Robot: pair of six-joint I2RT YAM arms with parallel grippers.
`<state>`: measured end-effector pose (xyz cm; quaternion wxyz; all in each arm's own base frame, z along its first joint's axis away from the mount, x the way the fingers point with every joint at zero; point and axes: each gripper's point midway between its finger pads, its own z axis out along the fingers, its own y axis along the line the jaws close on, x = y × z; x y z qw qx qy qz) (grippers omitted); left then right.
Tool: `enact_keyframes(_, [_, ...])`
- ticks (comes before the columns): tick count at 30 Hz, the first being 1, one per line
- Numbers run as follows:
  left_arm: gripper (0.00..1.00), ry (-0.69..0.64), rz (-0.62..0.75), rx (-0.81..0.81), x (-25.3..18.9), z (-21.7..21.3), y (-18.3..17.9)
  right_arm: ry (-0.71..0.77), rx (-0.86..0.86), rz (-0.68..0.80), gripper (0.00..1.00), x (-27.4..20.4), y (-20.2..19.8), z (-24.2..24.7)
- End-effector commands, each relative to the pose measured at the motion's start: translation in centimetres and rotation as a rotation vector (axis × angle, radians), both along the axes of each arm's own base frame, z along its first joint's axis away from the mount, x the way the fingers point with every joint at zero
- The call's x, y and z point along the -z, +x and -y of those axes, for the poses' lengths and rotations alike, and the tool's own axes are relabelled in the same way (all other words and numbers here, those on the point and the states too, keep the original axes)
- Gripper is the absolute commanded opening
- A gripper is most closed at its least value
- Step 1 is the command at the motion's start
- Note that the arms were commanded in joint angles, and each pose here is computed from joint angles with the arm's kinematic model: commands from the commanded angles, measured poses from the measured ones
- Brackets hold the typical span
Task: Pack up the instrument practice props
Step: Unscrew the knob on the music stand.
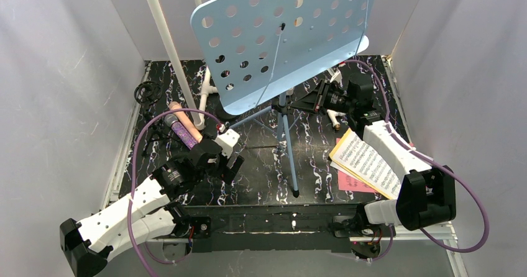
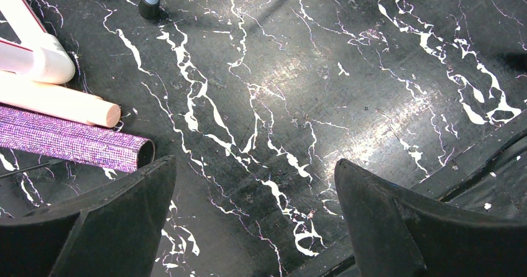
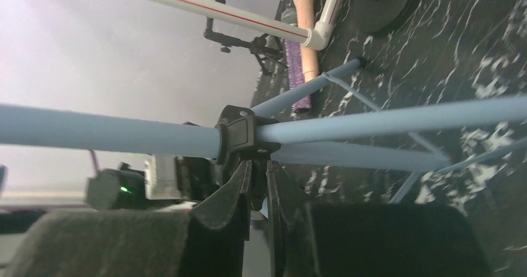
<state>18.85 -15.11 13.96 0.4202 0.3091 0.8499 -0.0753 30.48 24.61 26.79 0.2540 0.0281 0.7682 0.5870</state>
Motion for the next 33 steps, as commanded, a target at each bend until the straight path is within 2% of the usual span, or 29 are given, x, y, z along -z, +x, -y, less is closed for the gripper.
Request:
enact_keyframes(1, [0.98,-0.013,0.011,0.005,-0.9,0.1,0.1,-0.128,-0.095,0.394,0.03,-1.1,0.7,-0.3])
enact_keyframes(6, [0.98,-0.013,0.012,0.003,-0.9,0.1,0.1,-0.238,-0.225,0.688,0.03,-1.3,0.1,-1.4])
enact_keyframes(7, [0.98,-0.011,0.011,0.004,-0.8,0.0,0.1,-0.26,-0.241,0.731,0.07,-1.2,0.1,-1.3])
enact_keyframes(11, [0.98,-0.017,0.007,0.013,-0.8,0.2,-0.1,-0.278,-0.276,0.761,0.4,-1.2,-0.4,-1.0])
enact_keyframes(17, [0.98,-0.105,-0.01,0.12,-1.4,2.2,-1.2,-0.234,-0.316,0.848,0.62,-1.0,-2.5,1.3])
enact_keyframes(22, [0.98,-0.271,-0.004,0.187,-2.7,4.7,-2.0,-0.224,-0.366,0.966,0.69,-0.3,-4.2,3.8])
enact_keyframes(25, [0.98,-0.43,-0.055,0.188,-2.9,6.9,-2.6,-0.296,-0.377,1.056,0.72,1.3,-4.6,4.8])
enact_keyframes(30, [0.98,-0.682,-0.153,0.059,-3.3,9.8,-1.8,-0.357,-0.432,1.179,0.76,4.2,-5.8,5.5])
enact_keyframes(33, [0.98,-0.691,-0.152,0.017,-3.1,11.1,-1.2,-0.355,-0.472,1.204,0.78,5.6,-6.8,5.6])
